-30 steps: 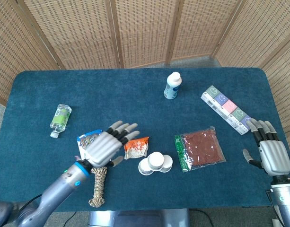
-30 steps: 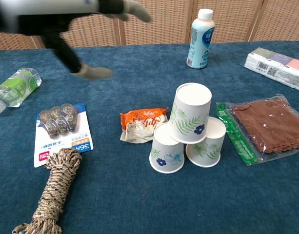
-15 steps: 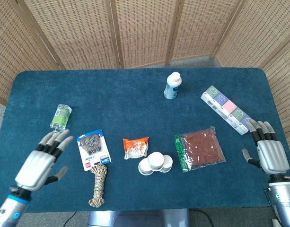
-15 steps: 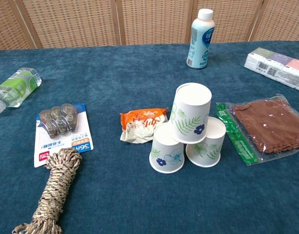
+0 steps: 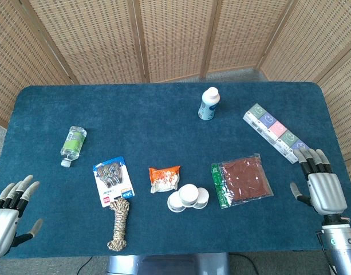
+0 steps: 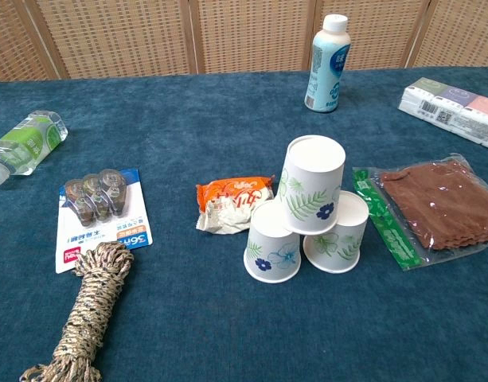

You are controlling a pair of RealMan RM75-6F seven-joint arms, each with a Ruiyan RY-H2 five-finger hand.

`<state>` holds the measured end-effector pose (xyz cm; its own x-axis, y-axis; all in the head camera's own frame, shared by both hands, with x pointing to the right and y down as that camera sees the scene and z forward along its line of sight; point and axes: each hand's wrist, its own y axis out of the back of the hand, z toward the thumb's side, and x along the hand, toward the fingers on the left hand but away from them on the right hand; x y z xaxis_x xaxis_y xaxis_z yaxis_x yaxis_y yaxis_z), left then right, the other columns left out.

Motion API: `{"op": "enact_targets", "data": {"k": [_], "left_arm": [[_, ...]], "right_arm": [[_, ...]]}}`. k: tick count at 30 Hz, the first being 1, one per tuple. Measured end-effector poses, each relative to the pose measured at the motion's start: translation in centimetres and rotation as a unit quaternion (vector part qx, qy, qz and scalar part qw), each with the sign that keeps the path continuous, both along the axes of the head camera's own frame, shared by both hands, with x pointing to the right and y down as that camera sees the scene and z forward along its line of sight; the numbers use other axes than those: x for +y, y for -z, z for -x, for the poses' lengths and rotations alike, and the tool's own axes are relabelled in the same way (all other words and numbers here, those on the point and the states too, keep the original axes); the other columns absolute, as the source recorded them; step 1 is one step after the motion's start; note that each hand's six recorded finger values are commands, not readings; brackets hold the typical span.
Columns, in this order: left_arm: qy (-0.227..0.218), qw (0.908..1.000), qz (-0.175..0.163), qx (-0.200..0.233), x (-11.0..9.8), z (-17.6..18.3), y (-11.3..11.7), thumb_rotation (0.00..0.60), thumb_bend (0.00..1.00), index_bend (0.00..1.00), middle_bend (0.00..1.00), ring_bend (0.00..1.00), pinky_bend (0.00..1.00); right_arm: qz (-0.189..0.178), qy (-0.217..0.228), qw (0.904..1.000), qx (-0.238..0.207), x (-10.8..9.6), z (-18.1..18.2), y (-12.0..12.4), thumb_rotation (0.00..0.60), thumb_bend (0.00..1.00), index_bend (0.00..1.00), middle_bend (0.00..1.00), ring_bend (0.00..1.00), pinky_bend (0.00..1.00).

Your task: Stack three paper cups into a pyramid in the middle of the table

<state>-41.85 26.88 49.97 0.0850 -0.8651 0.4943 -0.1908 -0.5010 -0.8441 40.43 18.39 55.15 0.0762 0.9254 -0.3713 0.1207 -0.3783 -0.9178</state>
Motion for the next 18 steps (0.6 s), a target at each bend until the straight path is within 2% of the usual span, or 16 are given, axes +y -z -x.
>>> {"op": "enact_targets", "data": {"k": [18], "left_arm": [[-0.002,0.9999,-0.005,0.015,-0.1,-0.4,0.2,0.600,0.41,0.00,0.00,0.00,0.00]], "right_arm": [[0.003,-0.006,1.0000,-0.001,1.1,-0.9,-0.2,0.600,0.41,0.00,0.00,0.00,0.00]]}}
